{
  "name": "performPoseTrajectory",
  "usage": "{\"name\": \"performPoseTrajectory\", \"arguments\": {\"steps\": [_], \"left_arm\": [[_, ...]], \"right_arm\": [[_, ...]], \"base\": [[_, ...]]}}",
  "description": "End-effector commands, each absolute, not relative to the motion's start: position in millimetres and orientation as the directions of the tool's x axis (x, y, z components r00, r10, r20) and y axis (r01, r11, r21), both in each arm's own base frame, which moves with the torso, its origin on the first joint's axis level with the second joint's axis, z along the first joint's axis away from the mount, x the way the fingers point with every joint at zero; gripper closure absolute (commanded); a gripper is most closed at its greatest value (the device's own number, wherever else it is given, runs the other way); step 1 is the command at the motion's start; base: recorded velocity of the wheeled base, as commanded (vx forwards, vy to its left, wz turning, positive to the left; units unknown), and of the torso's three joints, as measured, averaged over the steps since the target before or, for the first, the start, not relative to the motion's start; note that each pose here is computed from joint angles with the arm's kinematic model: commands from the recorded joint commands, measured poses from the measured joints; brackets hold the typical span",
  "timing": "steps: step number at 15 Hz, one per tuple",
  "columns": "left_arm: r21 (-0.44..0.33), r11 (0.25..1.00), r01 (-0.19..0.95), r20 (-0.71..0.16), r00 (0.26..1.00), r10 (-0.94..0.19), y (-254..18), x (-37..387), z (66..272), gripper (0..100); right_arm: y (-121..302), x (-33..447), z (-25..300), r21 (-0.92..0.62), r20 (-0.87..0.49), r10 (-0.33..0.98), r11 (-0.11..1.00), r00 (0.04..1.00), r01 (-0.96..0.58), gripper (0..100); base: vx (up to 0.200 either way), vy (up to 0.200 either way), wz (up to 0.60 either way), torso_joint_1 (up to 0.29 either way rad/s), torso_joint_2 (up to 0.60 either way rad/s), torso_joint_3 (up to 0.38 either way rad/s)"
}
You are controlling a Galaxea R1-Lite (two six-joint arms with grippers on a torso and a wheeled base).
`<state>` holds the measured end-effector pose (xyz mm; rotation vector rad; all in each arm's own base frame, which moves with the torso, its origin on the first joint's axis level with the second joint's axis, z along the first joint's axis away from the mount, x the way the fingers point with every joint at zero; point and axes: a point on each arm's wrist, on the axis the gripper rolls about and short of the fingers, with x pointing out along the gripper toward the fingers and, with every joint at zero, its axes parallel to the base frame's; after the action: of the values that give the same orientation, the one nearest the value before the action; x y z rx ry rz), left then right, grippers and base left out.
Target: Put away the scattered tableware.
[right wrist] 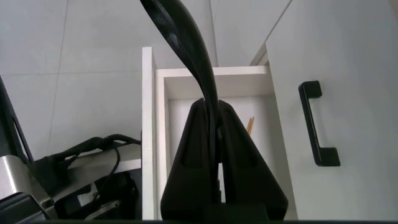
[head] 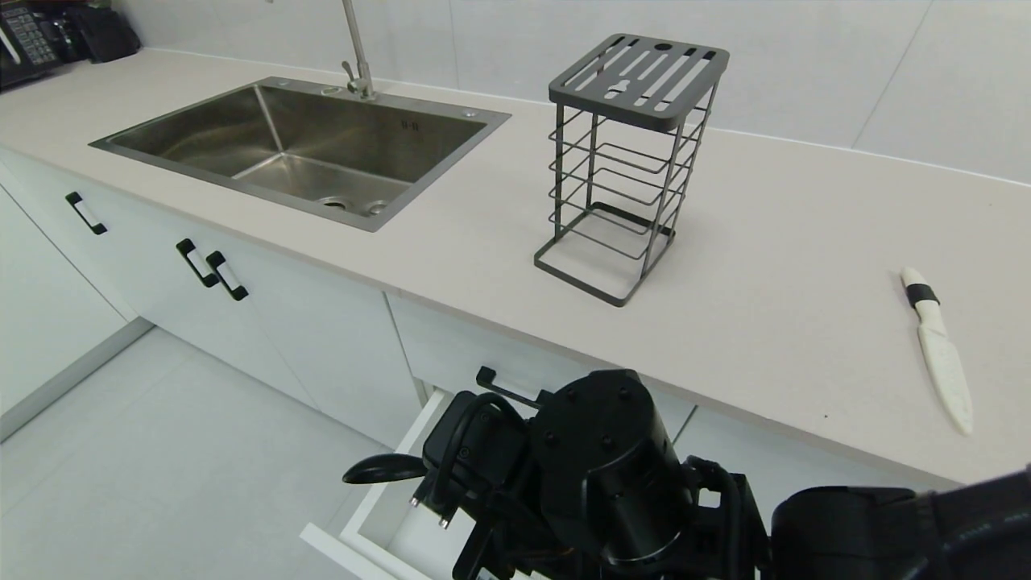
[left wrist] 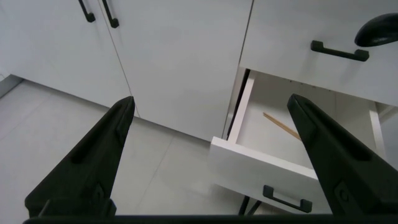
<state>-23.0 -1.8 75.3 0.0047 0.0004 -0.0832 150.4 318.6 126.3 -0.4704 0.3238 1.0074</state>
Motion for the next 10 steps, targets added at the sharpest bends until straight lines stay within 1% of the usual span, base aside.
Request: {"name": "performPoseTrajectory", "arguments": {"steps": [1, 4, 10], "left_arm": [[0.004, 0.997, 0.083, -0.002, 0.997, -0.083, -1.8, -22.9, 75.3, 0], [0.004, 0.997, 0.083, -0.002, 0.997, -0.083, -1.8, -22.9, 75.3, 0], [0.004, 0.997, 0.083, -0.002, 0.997, -0.083, -1.8, -22.9, 75.3, 0]], "right_arm": [[318.0, 149.4, 126.5, -0.23, -0.467, 0.73, 0.445, 0.499, -0.866, 100], [318.3, 148.9, 127.4, -0.239, -0.465, 0.732, 0.439, 0.498, -0.866, 100], [315.6, 145.2, 121.1, -0.245, -0.486, 0.727, 0.42, 0.485, -0.874, 100]], "base": [[0.0, 0.0, 0.0, -0.095, 0.18, 0.09], [0.0, 0.0, 0.0, -0.188, 0.36, 0.17], [0.0, 0.0, 0.0, -0.136, 0.26, 0.121]]}}
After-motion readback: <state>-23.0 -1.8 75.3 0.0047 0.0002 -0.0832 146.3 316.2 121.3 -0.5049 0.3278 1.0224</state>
